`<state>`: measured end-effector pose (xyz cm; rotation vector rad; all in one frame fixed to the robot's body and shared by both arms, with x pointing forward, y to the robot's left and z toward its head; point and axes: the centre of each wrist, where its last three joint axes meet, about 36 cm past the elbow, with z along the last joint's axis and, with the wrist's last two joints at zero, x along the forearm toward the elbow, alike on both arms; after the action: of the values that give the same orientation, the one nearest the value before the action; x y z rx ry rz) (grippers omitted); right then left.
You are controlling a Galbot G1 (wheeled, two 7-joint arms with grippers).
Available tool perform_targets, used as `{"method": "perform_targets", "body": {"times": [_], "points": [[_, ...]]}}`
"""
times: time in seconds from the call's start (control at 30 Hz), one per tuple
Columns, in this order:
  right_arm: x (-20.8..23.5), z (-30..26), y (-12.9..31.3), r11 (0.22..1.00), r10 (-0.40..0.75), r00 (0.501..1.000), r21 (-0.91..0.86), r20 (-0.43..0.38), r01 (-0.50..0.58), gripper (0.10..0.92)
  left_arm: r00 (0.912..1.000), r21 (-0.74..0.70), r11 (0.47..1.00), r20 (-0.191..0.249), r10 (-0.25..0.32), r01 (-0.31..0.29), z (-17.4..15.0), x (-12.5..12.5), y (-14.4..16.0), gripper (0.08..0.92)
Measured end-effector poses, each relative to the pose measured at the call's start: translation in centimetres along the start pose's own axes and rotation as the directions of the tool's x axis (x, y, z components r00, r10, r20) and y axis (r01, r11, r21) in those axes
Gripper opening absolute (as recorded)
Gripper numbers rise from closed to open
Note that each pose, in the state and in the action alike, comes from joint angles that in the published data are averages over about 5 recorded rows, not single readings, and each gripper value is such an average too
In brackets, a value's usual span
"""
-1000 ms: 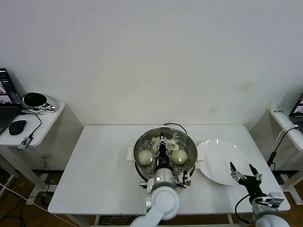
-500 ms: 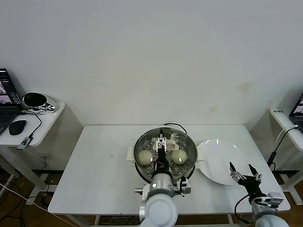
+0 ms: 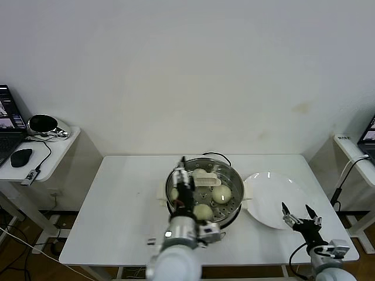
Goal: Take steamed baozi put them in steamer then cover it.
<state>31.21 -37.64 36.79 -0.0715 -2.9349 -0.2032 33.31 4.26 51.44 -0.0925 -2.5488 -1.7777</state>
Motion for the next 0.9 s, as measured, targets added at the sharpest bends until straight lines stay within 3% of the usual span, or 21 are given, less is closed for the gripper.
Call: {"method": "perform_targets", "body": {"times": [0.17, 0.33, 0.7, 0.9], "points": [[0.4, -0.2, 0.9, 1.0, -0.027, 1.0, 0.008, 0.006, 0.026, 0.823, 0.9979, 0.19, 0.982, -0.065, -0.001, 0.013, 4.2, 0.1, 2.8, 0.823], [0.7, 0.0, 1.8, 0.998, -0.047, 0.999, 0.032, 0.026, 0.046, 0.823, 0.9914, 0.402, 0.916, -0.121, 0.048, 0.004, 9.2, 0.2, 3.8, 0.823], [2.5, 1.4, 3.7, 0.994, -0.079, 0.997, 0.07, 0.002, 0.078, 0.823, 0.9973, 0.718, 0.695, -0.027, 0.069, -0.029, 18.0, 3.1, 0.0, 0.823], [3.3, 2.6, 4.3, 0.994, -0.079, 0.997, 0.076, -0.026, 0.081, 0.823, 0.997, 0.793, 0.609, -0.031, 0.071, -0.019, 20.9, 5.2, -3.6, 0.823]]}}
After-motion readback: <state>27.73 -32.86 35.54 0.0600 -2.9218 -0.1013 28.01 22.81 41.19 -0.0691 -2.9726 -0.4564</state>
